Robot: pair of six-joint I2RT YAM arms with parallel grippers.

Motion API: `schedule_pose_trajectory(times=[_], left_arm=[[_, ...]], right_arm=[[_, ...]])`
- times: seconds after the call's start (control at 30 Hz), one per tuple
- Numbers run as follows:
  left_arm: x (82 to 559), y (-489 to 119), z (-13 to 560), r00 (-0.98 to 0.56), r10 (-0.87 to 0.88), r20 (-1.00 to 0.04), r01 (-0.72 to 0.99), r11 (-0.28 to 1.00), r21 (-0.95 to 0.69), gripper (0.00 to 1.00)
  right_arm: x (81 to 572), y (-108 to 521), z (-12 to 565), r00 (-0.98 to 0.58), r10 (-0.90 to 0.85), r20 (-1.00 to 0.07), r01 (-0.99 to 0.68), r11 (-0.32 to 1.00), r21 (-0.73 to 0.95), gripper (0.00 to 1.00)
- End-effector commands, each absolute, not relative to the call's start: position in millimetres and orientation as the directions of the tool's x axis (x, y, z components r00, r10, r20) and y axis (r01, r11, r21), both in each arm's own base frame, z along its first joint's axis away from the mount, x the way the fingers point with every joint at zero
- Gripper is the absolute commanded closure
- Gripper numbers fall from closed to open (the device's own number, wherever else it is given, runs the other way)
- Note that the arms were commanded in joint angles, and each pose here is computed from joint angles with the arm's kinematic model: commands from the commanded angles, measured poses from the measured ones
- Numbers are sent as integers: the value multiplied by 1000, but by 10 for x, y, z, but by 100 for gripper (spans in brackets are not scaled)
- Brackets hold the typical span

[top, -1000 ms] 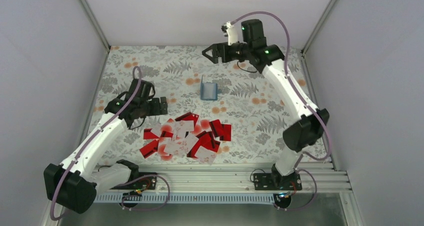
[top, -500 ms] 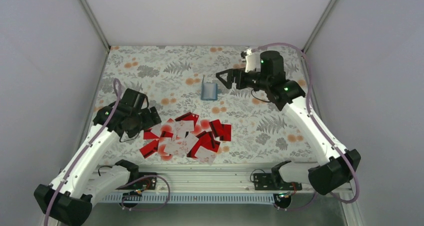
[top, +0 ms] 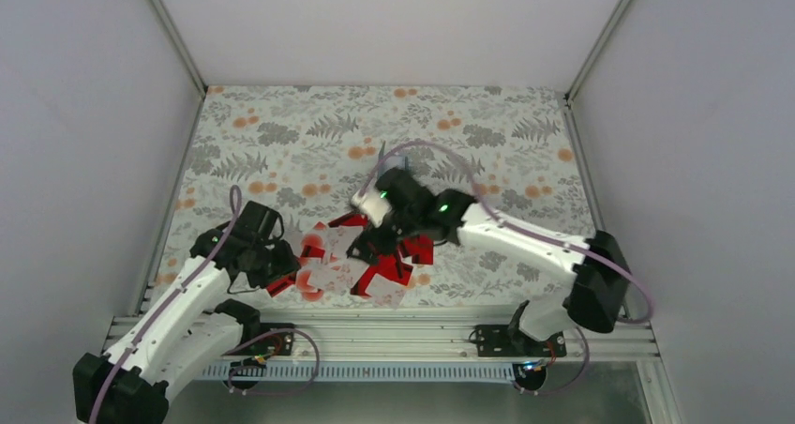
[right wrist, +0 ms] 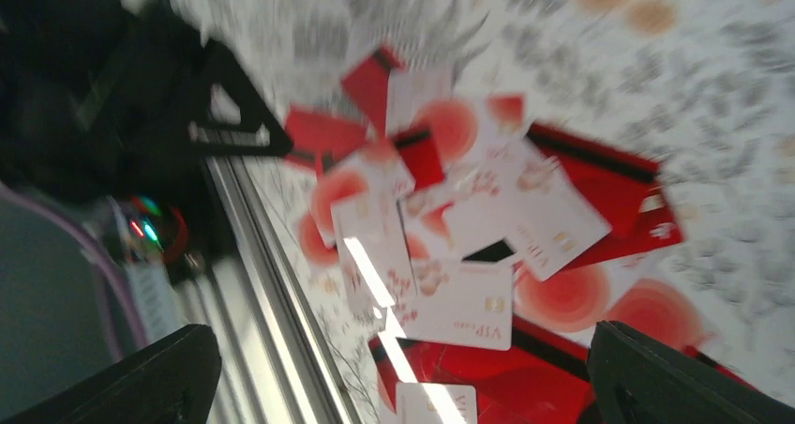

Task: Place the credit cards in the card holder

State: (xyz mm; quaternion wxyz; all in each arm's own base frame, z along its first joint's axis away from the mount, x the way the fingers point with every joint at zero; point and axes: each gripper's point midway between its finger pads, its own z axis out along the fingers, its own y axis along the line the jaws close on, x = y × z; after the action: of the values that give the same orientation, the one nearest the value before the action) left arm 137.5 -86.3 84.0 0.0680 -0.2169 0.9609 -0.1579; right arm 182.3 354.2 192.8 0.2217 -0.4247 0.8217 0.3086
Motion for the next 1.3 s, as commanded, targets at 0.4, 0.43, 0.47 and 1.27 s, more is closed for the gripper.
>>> schedule_pose_trajectory(times=[0.4, 0.43, 0.47, 1.27], left_arm=[[1671, -1256, 447, -965, -263, 4, -236, 858, -456, 85], [1679, -1255, 430, -963, -270, 12, -245, 854, -459, 86], [1691, -1260, 415, -961, -275, 17, -251, 850, -464, 87], [1587, -1154, 256, -946, -313, 85, -317, 840, -440, 89]], right_arm=[[1416, 4286, 876, -80, -799, -596, -982, 167, -92, 1], [1434, 4333, 843, -71, -793, -605, -981, 166, -102, 1], [1456, 4364, 802, -67, -790, -609, -980, 168, -110, 2], [1364, 4550, 171, 16, -807, -590, -987, 83, -140, 1]])
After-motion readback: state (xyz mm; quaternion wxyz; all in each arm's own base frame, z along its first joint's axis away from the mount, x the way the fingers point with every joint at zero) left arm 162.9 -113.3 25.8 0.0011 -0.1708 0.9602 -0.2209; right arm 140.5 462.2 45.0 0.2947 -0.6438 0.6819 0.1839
